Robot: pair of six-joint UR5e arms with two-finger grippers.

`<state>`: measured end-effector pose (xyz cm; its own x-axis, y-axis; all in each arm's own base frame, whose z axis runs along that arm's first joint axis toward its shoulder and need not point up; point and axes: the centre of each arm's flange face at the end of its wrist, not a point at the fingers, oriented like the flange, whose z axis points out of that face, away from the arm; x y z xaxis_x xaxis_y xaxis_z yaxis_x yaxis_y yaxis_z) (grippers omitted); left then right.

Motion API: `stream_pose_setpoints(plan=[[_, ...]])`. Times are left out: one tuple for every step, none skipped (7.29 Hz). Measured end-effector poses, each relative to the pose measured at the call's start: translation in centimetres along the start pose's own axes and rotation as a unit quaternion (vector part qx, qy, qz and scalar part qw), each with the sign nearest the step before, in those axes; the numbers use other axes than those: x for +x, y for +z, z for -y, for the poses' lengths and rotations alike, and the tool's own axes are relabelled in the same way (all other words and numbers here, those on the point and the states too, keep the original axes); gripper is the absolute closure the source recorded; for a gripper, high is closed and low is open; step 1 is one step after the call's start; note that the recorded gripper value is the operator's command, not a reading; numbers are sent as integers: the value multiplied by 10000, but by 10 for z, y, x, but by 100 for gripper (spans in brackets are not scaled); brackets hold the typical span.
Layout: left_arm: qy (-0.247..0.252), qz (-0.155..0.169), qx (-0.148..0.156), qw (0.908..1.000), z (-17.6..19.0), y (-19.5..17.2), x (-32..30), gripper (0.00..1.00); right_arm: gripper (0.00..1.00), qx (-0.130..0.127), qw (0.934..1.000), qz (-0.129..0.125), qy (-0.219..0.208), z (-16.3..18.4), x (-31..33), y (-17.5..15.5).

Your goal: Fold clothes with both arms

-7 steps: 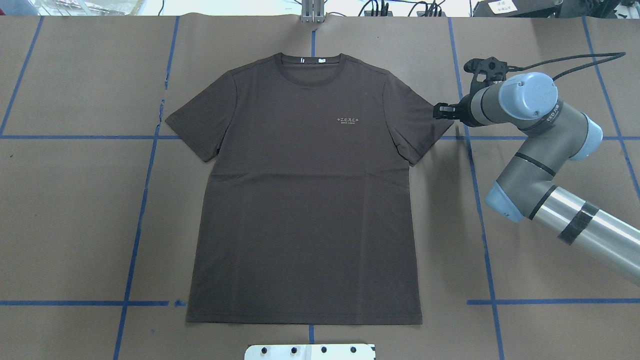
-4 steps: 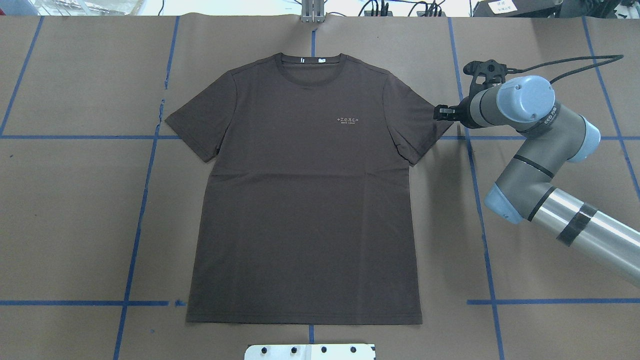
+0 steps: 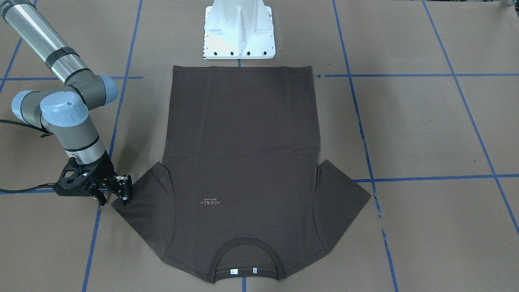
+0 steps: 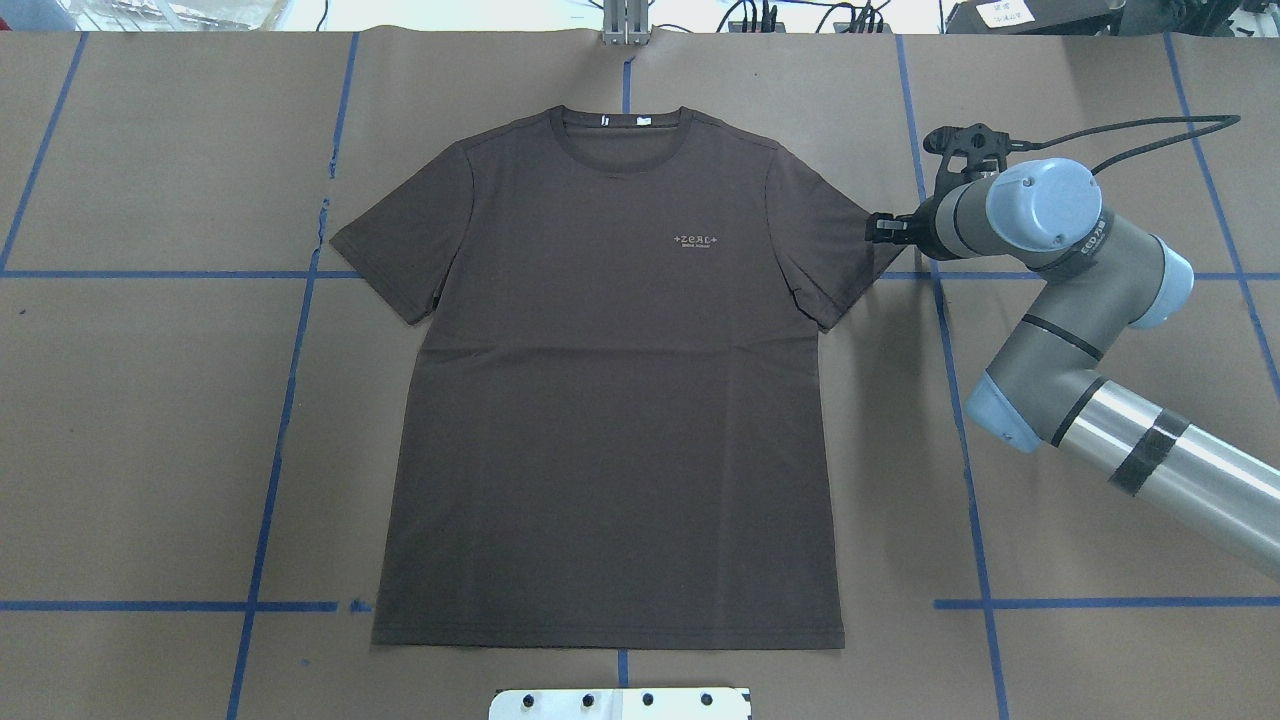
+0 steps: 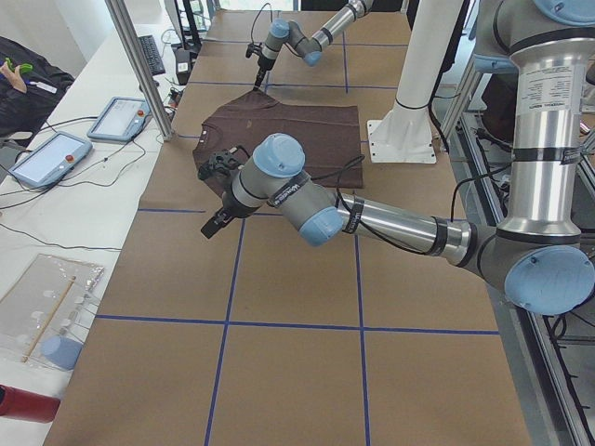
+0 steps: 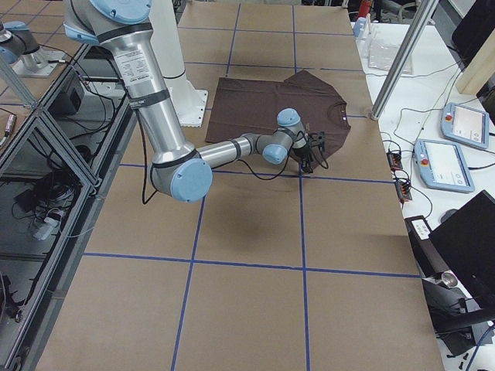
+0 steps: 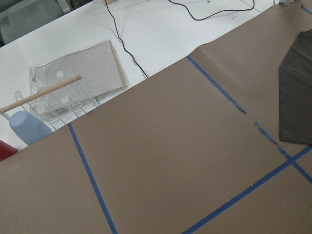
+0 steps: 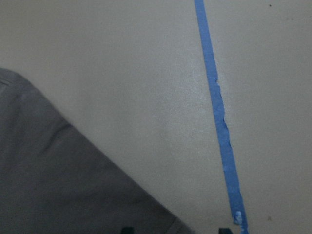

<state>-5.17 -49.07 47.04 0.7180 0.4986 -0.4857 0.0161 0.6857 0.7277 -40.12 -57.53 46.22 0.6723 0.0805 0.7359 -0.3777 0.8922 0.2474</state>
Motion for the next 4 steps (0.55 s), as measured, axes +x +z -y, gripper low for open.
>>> stream_pose_setpoints(plan=[[-1, 0, -1, 10000, 0, 0, 0, 0, 38, 24, 10000, -18, -6, -1, 0, 1], [-1, 0, -1, 10000, 0, 0, 0, 0, 41, 38, 10000, -29, -8, -1, 0, 1], [0, 0, -1, 10000, 0, 0, 0, 0, 42, 43, 10000, -36, -8, -1, 0, 2], [0, 0, 0, 10000, 0, 0, 0, 0, 43, 40, 10000, -47, -4, -1, 1, 3]])
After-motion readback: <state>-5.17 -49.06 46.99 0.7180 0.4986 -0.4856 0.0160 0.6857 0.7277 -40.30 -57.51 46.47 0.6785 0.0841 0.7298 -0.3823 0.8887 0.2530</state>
